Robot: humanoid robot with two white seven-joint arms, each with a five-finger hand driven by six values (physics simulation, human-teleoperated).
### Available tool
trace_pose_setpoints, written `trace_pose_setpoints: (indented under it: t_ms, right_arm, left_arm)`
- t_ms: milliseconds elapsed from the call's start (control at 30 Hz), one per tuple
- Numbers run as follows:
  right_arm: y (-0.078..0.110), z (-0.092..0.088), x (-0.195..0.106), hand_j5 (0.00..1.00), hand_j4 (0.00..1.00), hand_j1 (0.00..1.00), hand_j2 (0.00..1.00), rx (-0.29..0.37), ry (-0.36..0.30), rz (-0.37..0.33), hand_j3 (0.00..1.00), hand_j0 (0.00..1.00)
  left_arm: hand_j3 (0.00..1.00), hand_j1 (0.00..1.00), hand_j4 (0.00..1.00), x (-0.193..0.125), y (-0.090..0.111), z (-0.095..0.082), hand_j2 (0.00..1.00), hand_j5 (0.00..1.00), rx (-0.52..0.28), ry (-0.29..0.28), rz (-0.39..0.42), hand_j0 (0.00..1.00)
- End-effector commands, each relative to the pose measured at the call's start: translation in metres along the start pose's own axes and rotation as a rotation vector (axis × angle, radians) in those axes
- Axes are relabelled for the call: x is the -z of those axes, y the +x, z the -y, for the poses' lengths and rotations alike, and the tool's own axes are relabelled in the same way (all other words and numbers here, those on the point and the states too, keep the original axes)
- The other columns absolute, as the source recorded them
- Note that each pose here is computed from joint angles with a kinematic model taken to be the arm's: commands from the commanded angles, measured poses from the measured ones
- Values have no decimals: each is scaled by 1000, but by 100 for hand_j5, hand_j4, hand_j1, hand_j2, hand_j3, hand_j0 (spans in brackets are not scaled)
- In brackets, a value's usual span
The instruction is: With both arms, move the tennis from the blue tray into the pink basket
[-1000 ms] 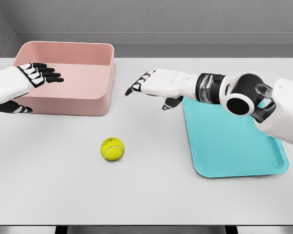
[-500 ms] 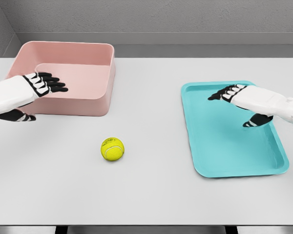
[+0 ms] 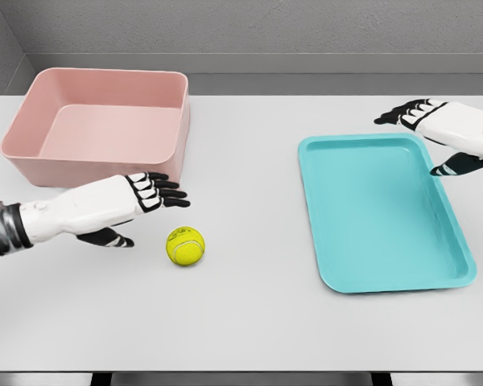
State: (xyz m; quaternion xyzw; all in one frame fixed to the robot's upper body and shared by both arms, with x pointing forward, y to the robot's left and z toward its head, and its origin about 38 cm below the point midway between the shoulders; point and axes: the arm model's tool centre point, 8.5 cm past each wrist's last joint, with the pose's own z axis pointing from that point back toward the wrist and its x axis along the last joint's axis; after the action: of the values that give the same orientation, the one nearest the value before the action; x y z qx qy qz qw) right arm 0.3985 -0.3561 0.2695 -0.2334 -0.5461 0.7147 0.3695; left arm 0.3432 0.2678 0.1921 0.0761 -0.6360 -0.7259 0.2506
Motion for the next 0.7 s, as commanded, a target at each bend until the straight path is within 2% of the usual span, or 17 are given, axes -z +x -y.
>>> trace_pose_setpoints:
  t_ms: [0, 100, 200, 433, 600, 667]
  right_arm:
    - [0, 1, 0, 100, 100, 100, 100, 2, -5, 0, 100, 100]
    - [4, 5, 1, 100, 100, 100, 100, -2, -23, 12, 100, 100]
    - [8, 5, 6, 100, 100, 100, 100, 8, -37, 27, 100, 100]
    - [7, 9, 6, 100, 100, 100, 100, 3, -46, 25, 100, 100]
    - [6, 12, 5, 100, 100, 100, 100, 0, -53, 22, 100, 100]
    - [5, 13, 5, 100, 100, 100, 100, 1, -55, 19, 100, 100]
  left_arm:
    - [100, 100, 100, 16, 8, 6, 100, 100, -20, -5, 33, 100]
    - [100, 100, 100, 31, 12, 14, 100, 100, 39, -23, 29, 100]
    - [100, 100, 100, 32, 11, 16, 100, 100, 77, -48, 16, 100]
    - [100, 100, 100, 38, 5, 24, 100, 100, 247, -169, -36, 100]
    - [100, 100, 100, 37, 2, 30, 100, 100, 292, -251, -50, 100]
    - [100, 100, 100, 41, 3, 29, 100, 100, 304, -258, -40, 100]
